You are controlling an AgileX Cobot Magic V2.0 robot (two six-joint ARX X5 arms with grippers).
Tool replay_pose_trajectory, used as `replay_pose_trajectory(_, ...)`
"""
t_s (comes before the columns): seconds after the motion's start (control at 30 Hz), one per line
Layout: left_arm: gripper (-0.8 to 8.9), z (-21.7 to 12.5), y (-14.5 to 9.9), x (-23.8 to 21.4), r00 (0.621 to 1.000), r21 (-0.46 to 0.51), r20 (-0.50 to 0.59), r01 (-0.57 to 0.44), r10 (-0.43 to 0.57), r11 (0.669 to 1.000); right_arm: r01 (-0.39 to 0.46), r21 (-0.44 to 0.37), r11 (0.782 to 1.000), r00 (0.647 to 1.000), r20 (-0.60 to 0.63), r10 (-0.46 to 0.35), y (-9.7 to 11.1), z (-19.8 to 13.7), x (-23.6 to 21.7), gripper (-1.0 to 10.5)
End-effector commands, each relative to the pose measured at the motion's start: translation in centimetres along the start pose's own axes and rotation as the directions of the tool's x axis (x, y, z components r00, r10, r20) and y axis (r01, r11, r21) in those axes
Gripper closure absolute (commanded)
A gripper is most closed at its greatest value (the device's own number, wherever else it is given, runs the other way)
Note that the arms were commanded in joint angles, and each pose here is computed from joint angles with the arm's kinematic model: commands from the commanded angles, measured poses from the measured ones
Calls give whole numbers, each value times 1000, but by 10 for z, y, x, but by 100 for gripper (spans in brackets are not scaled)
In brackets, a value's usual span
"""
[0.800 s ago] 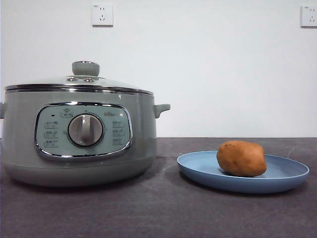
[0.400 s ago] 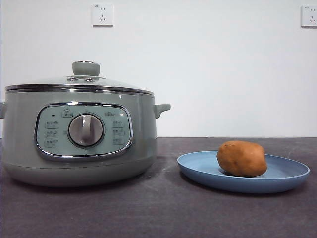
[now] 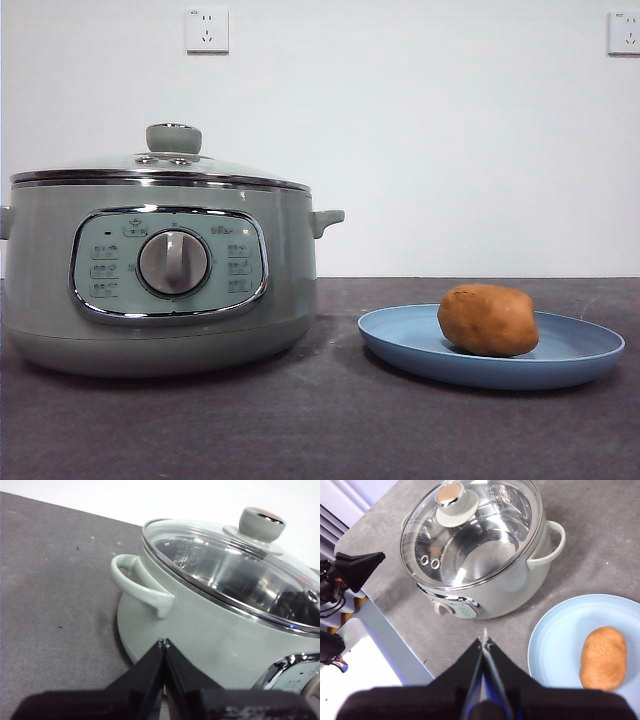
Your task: Take the potato out from the steamer,put the potato on the plate,close the lid
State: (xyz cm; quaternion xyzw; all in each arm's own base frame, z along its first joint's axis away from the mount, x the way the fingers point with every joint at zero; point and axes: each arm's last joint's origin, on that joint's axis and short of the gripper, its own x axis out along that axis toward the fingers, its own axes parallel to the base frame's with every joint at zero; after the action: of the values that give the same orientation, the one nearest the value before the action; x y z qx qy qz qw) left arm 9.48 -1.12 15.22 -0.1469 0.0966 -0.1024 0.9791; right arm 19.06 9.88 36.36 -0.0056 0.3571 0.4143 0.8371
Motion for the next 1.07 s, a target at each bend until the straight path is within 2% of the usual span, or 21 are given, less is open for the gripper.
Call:
replay_pose_trajectory(0.03, 816, -4, 2, 1, 1000, -4, -8, -10, 10, 1000, 30, -60, 998, 998, 55, -26, 2, -1, -16, 948)
replay_pose_trajectory(0.1, 816, -4, 2, 1, 1000, -4, -8, -10, 10, 1000, 109, -189, 976, 989, 114, -89, 0, -4, -34, 948)
replay_pose_trajectory(0.17, 816, -4, 2, 1, 1000, -4, -8, -10, 10, 1000, 187, -203, 961, 970, 195, -147, -2, -10, -53, 948)
replay_pose_trajectory(0.27, 816, -4, 2, 1, 1000, -4, -8, -10, 10, 1000, 312, -105, 944, 907, 328, -263, -7, -26, -77, 948)
replay_pose_trajectory(0.33, 816, -4, 2, 1, 1000, -4, -8, -10, 10, 1000, 399, -4, 917, 835, 415, -361, -14, -42, -88, 948)
replay_pose_trajectory(0.43, 816, -4, 2, 1, 1000, -4, -8, -9, 9, 1000, 503, 57, 862, 731, 505, -460, -23, -72, -89, 948)
replay_pose_trajectory(0.5, 816, -4, 2, 1, 1000, -3, -7, -10, 10, 1000, 570, 86, 817, 662, 540, -519, -30, -93, -81, 948)
replay_pose_trajectory(0.57, 816, -4, 2, 1, 1000, -4, -8, -10, 10, 1000, 605, 119, 787, 612, 563, -556, -36, -111, -69, 948)
replay_pose_trajectory(0.6, 816, -4, 2, 1, 1000, -4, -8, -10, 10, 1000, 609, 136, 782, 595, 574, -563, -40, -122, -62, 948)
replay_pose_trajectory(0.73, 816, -4, 2, 1, 1000, -4, -8, -10, 10, 1000, 570, 193, 799, 575, 602, -555, -52, -161, -32, 948)
replay_pose_trajectory(0.83, 816, -4, 2, 1, 1000, -4, -8, -10, 10, 1000, 547, 253, 798, 559, 599, -573, -60, -188, -10, 948)
replay_pose_trajectory(0.97, 816, -4, 2, 1, 1000, -4, -8, -9, 9, 1000, 517, 323, 793, 555, 579, -598, -61, -214, 14, 948)
replay_pose_trajectory(1.03, 816, -4, 2, 1, 1000, -4, -8, -10, 10, 1000, 517, 324, 792, 556, 576, -599, -60, -222, 21, 948)
replay_pose_trajectory(1.07, 816, -4, 2, 1, 1000, -4, -8, -10, 10, 1000, 510, 314, 801, 565, 581, -586, -59, -224, 24, 948)
